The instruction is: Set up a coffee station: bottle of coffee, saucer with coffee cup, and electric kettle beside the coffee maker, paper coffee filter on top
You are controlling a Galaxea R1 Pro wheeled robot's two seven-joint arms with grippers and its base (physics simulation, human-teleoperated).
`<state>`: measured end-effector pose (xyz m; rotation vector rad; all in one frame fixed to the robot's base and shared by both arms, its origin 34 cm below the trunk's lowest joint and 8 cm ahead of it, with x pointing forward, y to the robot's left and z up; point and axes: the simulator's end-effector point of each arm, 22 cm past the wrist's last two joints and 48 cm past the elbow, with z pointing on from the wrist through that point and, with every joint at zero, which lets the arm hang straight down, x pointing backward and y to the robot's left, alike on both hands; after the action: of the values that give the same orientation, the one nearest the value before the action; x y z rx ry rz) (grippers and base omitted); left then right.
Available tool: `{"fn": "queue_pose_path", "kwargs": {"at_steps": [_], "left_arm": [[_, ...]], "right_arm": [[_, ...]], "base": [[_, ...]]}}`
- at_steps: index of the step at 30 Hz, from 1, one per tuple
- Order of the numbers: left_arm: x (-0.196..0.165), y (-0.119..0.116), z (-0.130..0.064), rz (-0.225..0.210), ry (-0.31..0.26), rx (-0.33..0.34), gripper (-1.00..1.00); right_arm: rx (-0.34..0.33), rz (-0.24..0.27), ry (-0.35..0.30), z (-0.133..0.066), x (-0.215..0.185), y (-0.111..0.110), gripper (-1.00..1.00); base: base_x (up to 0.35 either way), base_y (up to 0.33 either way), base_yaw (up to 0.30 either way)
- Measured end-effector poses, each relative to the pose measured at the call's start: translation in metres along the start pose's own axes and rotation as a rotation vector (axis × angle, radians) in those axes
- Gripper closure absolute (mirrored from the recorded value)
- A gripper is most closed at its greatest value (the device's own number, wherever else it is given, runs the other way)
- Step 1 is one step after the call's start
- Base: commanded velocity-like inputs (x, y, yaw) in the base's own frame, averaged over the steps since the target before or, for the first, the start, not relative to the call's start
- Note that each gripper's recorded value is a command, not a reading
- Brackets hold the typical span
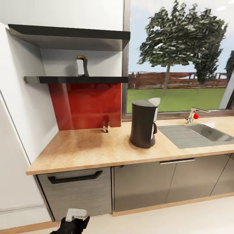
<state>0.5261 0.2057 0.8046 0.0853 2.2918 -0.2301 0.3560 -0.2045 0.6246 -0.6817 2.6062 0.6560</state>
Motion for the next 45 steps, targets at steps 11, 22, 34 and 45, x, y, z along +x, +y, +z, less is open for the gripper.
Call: {"fn": "queue_pose_path", "kwargs": {"at_steps": [11, 22, 34, 45], "left_arm": [[-0.078, -0.158, -0.048, -0.043, -0.03, 0.497, -1.0], [-0.299, -0.23, -0.107, 0.062, -0.216, 0.81, -1.0], [-0.538, -0.279, -0.279, 0.358, -0.653, 0.917, -1.0], [-0.679, -0.245, -0.32, 0.371, -0.806, 0.503, -1.0]], "right_arm": [[0.001, 0.001, 0.002, 0.0, 0.001, 0.0, -1.0], [0.07, -0.001, 0.002, 0.0, 0.001, -0.015, -1.0], [0.112, -0.002, 0.001, -0.001, 0.0, -0.024, -1.0], [0.114, -0.002, 0.001, -0.001, 0.0, -0.024, -1.0]], "base": [[0.0, 0.0, 0.0], [0.0, 0.0, 0.0], [0.0, 0.0, 0.0], [0.0, 0.0, 0.0]]}}
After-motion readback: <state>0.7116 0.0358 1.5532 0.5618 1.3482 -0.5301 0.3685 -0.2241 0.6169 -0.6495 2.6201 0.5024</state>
